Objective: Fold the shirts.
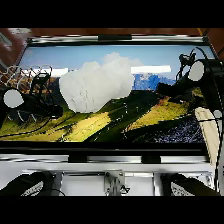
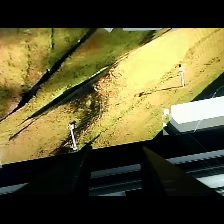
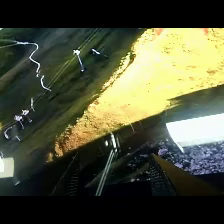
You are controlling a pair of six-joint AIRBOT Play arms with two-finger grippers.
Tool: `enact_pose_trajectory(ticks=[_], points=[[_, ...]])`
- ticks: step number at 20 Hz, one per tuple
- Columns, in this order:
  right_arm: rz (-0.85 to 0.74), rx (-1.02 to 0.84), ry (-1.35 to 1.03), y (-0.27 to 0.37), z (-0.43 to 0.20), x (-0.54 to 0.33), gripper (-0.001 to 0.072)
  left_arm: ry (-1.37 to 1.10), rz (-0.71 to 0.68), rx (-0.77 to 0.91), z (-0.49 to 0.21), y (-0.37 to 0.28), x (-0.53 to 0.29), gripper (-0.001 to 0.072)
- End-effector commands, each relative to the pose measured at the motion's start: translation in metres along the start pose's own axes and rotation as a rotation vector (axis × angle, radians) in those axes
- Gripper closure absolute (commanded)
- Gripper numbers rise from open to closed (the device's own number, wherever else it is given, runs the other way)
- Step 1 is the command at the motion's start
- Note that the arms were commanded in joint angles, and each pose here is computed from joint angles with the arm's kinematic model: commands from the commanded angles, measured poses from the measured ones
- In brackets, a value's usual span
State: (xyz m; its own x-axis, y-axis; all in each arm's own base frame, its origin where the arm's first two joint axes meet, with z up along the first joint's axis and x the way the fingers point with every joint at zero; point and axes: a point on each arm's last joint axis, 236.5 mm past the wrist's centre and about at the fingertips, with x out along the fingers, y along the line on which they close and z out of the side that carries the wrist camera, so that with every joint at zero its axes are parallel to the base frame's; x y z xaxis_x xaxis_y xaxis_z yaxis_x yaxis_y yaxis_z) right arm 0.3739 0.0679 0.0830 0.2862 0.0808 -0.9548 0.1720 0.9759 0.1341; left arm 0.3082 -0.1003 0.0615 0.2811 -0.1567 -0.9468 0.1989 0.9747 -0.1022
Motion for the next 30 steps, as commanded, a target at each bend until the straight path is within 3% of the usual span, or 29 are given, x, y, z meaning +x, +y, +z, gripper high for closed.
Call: enact_pose_trajectory(ticks=[1,4,7,9,13,16,19,20,21,23,29,30], points=[[0.023,0.000,-0.053,0.006,0.012,0.000,0.0160,-0.013,-0.002,-0.003,0.003,0.000,0.000,0.0335],[0.027,0.001,-0.041,0.007,0.010,0.000,0.0160,-0.255,-0.028,-0.009,0.062,-0.006,-0.004,0.0336],[0.015,-0.018,0.002,0.004,0.000,0.000,0.0160,-0.344,-0.045,-0.017,0.086,-0.009,-0.003,0.0335],[0.013,-0.047,0.009,0.003,-0.002,0.000,0.0160,-0.332,-0.007,0.052,0.086,-0.003,0.004,0.0281],[0.018,-0.052,0.005,0.005,-0.001,0.001,0.0160,-0.276,0.033,0.165,0.084,0.004,0.027,0.0309],[0.047,-0.072,0.024,0.012,-0.004,0.005,0.0160,-0.183,0.026,0.091,0.077,0.015,0.068,0.0319],[0.094,-0.085,0.069,0.024,-0.010,0.015,0.0160,-0.074,-0.080,-0.064,0.065,0.013,0.112,0.0298],[0.102,-0.087,0.083,0.026,-0.011,0.019,0.0160,-0.055,-0.141,-0.137,0.064,0.009,0.120,0.0273],[0.100,-0.088,0.094,0.026,-0.012,0.022,0.0160,-0.050,-0.199,-0.207,0.066,0.006,0.125,0.0153],[0.095,-0.091,0.107,0.026,-0.013,0.028,0.0160,-0.070,-0.288,-0.315,0.077,0.005,0.128,-0.0013],[0.093,-0.102,0.114,0.025,-0.014,0.029,0.0160,-0.089,-0.436,-0.405,0.094,-0.027,0.153,-0.0008],[0.090,-0.102,0.123,0.024,-0.016,0.029,0.0160,-0.085,-0.469,-0.438,0.098,-0.036,0.157,0.0087]])
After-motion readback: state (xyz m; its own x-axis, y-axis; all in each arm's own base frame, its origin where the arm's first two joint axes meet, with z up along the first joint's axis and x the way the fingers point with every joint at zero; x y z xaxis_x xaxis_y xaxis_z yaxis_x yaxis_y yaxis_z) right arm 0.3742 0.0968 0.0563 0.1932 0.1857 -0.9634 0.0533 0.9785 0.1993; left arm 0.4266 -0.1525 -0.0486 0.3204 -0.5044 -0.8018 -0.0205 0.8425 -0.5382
